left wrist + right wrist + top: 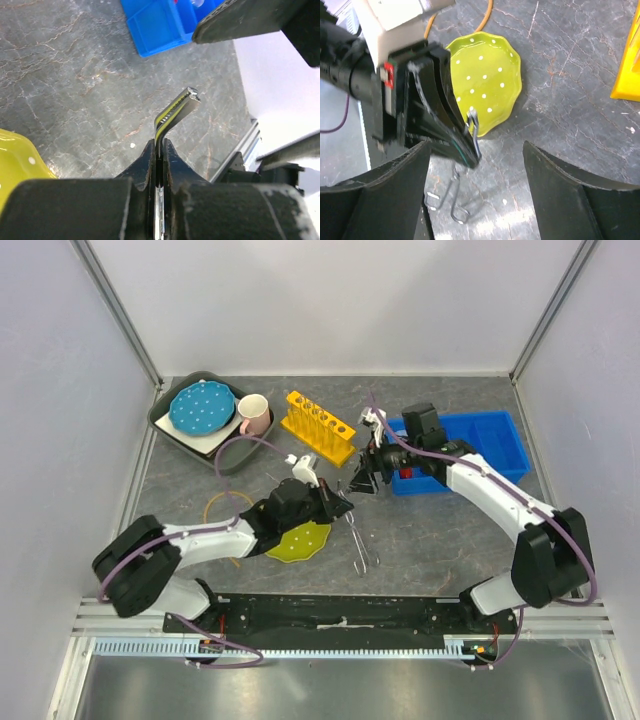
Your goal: Organize the chemistry lab equipment
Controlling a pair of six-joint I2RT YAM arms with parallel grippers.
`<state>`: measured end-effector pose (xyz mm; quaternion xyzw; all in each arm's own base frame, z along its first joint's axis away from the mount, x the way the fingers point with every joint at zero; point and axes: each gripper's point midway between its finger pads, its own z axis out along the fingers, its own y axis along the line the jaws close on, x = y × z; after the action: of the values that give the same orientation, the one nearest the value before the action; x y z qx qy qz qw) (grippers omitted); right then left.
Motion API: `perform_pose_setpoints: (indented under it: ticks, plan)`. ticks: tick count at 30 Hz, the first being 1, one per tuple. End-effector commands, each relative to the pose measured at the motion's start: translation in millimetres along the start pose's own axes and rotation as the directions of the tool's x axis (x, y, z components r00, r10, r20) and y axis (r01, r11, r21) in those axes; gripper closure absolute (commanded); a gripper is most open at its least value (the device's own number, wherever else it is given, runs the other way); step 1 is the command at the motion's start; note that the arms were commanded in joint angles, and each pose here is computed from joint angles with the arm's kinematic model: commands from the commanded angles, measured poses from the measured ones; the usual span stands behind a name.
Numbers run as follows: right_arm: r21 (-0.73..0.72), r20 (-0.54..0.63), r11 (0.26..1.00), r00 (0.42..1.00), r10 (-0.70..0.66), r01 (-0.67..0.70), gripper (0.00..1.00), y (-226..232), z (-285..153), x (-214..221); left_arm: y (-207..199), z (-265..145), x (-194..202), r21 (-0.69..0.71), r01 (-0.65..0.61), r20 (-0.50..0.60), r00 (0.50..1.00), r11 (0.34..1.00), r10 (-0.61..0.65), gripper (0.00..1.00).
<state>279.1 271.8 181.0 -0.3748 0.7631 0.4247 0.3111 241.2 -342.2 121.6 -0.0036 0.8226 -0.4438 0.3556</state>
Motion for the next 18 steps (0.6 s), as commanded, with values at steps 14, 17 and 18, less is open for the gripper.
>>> perform_pose_setpoints:
  ticks: [14, 17, 18]
  plan:
    - [-0.367, 0.114, 0.886, 0.959, -0.261, 0.284, 0.02, 103.9, -51.0, 19.0, -107.8, -126.3, -32.7, 0.479, -0.498, 0.337, 0.865, 0.722, 0.373, 0.98]
    - [-0.419, 0.088, 0.866, 0.962, -0.259, 0.272, 0.03, 117.6, -42.3, 30.2, -114.7, -134.2, -34.7, 0.492, -0.528, 0.365, 0.847, 0.692, 0.387, 0.98]
    - [-0.433, 0.078, 0.864, 0.966, -0.248, 0.257, 0.04, 121.3, -40.7, 32.9, -115.0, -134.4, -35.7, 0.489, -0.531, 0.369, 0.845, 0.692, 0.388, 0.98]
